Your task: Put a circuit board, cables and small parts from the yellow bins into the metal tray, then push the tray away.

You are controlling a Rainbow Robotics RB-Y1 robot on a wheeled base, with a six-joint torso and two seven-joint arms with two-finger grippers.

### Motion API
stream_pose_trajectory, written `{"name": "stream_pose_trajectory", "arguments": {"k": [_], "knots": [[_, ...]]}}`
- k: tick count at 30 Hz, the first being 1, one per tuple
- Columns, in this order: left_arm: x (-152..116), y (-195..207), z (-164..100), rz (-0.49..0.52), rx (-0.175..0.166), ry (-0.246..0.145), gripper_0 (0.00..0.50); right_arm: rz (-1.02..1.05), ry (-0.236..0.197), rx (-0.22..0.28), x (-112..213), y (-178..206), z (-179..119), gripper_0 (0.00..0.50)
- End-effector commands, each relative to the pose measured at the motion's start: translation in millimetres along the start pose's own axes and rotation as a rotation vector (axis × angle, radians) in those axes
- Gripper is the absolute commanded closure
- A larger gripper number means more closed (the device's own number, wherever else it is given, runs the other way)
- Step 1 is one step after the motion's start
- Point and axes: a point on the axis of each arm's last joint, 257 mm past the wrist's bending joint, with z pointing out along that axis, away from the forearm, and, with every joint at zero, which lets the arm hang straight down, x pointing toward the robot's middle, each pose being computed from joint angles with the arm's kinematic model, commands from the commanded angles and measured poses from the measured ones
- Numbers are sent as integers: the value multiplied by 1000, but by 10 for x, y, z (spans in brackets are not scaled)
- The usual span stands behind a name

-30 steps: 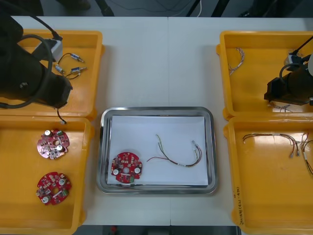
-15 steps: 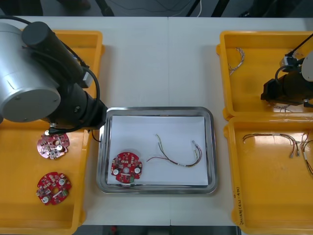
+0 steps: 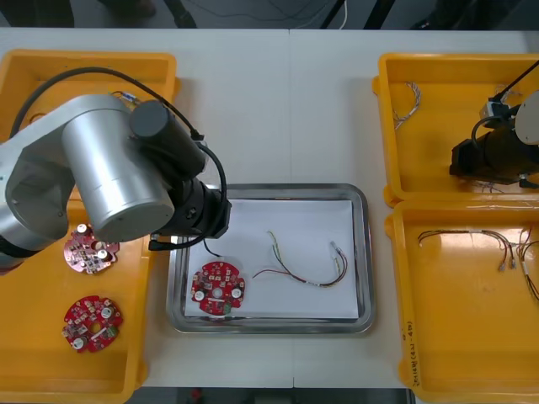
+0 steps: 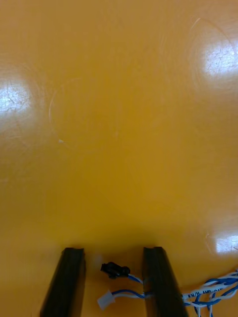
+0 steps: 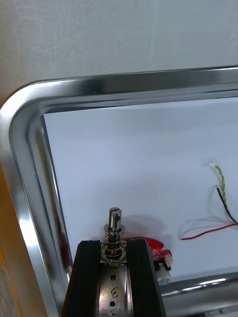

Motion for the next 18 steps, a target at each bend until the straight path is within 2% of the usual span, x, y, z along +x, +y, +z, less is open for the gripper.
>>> {"name": "stream_pose_trajectory", "arguments": {"k": [1,2,12,18], "knots": [[-139,-207,72,-13,26,-39,500,10,15,-19,78,113,71,465],[-140,-197,109,-12,21,-42,500,9,13,-21,73,124,71,500],[-194,-159,436,-7,9,-68,500,-7,-41,-20,-222,134,-109,500],[-181,-148,480,-15,6,-63,500,-24,-46,-8,-404,129,-297,500]]}}
